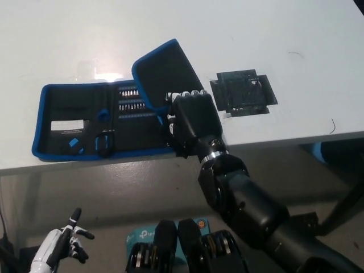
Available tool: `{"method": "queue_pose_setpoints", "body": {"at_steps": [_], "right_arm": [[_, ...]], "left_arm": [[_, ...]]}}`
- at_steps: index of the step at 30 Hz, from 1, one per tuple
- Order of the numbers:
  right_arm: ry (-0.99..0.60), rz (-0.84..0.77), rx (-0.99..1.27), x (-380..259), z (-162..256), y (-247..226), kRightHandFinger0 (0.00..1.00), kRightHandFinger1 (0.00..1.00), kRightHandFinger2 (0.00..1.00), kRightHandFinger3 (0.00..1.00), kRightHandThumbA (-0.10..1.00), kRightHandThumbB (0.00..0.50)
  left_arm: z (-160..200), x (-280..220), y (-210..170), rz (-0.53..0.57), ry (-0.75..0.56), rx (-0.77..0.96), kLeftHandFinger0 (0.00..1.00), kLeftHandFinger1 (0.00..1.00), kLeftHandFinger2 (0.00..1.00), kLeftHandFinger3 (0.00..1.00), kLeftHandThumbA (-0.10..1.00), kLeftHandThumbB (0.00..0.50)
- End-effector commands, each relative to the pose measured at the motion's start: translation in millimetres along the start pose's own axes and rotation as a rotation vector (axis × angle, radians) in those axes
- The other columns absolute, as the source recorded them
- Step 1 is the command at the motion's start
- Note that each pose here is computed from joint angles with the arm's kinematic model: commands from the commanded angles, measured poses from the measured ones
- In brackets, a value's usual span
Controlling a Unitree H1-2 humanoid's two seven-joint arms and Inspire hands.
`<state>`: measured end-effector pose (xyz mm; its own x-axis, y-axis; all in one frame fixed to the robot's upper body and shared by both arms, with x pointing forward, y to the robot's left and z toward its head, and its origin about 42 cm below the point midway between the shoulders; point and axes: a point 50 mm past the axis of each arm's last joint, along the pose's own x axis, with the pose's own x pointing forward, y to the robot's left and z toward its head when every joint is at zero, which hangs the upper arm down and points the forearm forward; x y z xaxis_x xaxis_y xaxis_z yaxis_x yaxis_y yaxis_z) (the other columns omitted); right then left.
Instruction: The robot uses its right hand to lift an edge of the toolkit kept in middle of the desk and make one fold in it
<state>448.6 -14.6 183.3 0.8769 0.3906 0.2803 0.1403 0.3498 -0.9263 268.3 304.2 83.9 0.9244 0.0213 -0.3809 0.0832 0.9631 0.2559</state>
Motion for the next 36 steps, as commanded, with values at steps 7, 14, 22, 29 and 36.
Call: {"method": "queue_pose_setpoints", "body": {"at_steps": [7, 14, 22, 29, 36], "right_arm": [[-0.07, 0.273, -0.017, -17.9, 44.9, 51.8, 0.44, 0.6, 0.69, 1.0, 0.24, 0.052], [-0.116, 0.322, -0.144, -16.7, 60.5, 56.2, 0.5, 0.61, 0.7, 1.0, 0.3, 0.07], [-0.129, 0.325, -0.201, -27.2, 45.3, 60.6, 0.72, 0.76, 0.89, 1.0, 0.32, 0.095], [-0.08, 0.294, -0.133, -27.9, 33.5, 54.3, 0.91, 1.0, 1.0, 1.0, 0.45, 0.106], [0.068, 0.316, 0.12, -2.5, 32.7, -9.4, 1.0, 1.0, 1.0, 1.0, 0.77, 0.235]], "left_arm": [[17.6, 3.7, 6.7, -0.025, -0.037, 0.055, 0.36, 0.3, 0.18, 0.42, 0.93, 0.225], [19.6, 7.2, 1.8, -0.036, -0.038, 0.052, 0.34, 0.29, 0.15, 0.4, 0.92, 0.241], [19.5, 6.4, 4.1, -0.043, -0.048, 0.063, 0.31, 0.28, 0.13, 0.39, 0.92, 0.23], [16.5, 5.1, 2.5, -0.032, -0.049, 0.051, 0.26, 0.22, 0.06, 0.36, 0.93, 0.218], [13.4, 1.4, 4.4, -0.02, -0.043, 0.033, 0.3, 0.23, 0.07, 0.36, 0.93, 0.207]]}}
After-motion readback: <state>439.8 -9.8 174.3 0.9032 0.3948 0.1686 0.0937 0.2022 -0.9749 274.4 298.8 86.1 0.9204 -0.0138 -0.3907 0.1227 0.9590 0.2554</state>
